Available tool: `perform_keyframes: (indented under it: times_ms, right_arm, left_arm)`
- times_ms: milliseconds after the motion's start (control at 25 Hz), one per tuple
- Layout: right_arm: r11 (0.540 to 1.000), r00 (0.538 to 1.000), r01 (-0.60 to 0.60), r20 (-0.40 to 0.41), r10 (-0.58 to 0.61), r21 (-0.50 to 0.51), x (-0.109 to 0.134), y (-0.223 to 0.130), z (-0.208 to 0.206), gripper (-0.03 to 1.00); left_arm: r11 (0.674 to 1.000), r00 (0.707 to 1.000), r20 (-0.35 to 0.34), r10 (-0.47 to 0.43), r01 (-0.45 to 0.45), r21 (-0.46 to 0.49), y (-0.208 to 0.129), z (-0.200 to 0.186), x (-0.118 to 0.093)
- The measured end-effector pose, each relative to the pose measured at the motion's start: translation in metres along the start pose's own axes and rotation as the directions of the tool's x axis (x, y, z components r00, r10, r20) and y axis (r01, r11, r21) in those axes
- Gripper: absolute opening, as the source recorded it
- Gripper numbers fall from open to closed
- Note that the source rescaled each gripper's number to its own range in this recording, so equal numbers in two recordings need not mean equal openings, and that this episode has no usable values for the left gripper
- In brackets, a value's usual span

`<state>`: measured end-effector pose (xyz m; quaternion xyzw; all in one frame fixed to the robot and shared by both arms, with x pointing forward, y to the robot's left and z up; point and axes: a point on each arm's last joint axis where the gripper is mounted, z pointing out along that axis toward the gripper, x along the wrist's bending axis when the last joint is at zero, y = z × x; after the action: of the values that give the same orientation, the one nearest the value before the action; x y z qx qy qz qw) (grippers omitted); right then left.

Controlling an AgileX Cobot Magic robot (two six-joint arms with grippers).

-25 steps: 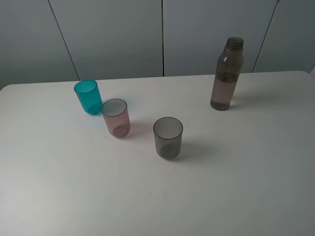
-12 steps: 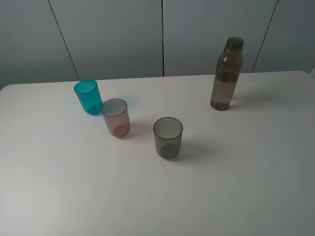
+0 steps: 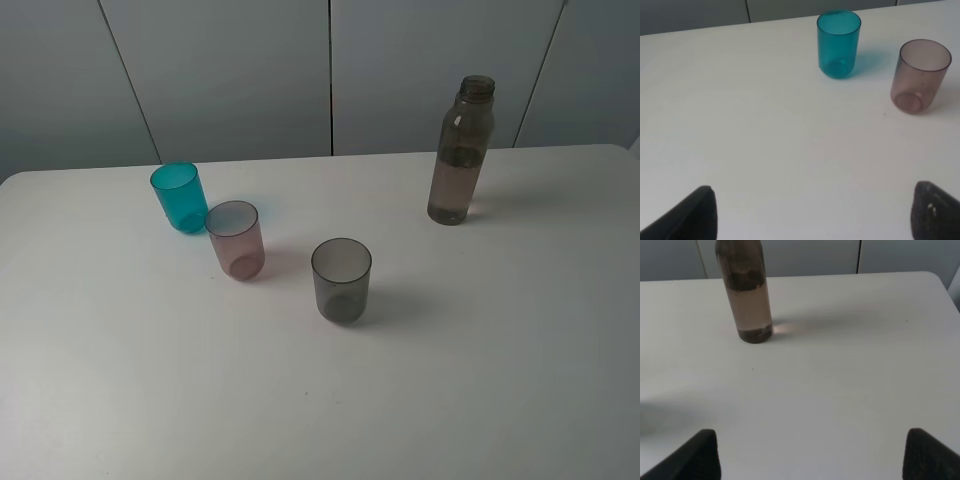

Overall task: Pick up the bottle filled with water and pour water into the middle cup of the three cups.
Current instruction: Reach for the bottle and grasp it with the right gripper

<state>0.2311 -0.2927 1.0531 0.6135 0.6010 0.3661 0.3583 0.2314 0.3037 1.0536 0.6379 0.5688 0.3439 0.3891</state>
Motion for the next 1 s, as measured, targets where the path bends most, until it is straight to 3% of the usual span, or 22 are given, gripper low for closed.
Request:
perform_keyframes:
  times_ms: [240, 400, 760, 1000]
  right_arm:
    - [1.000, 1.000, 0.002, -0.001, -0.002, -0.004, 0.001, 0.009, -0.011, 0.38]
    - [0.999, 1.000, -0.001, -0.002, 0.001, 0.052, 0.000, 0.029, -0.007, 0.38]
    - [0.969, 0.999, -0.032, -0.027, 0.040, 0.246, 0.000, 0.080, 0.039, 0.38]
    - [0.952, 0.990, -0.101, -0.069, 0.126, 0.288, 0.003, 0.102, 0.087, 0.38]
  left_arm:
    - [1.000, 1.000, 0.000, 0.005, -0.005, 0.000, 0.000, 0.000, 0.000]
    - [1.000, 1.000, 0.000, 0.005, -0.005, 0.000, 0.000, 0.000, 0.000]
    - [1.000, 1.000, 0.000, 0.001, -0.001, 0.000, 0.000, 0.000, 0.000]
    - [1.000, 1.000, 0.000, -0.001, 0.001, 0.000, 0.000, 0.000, 0.000]
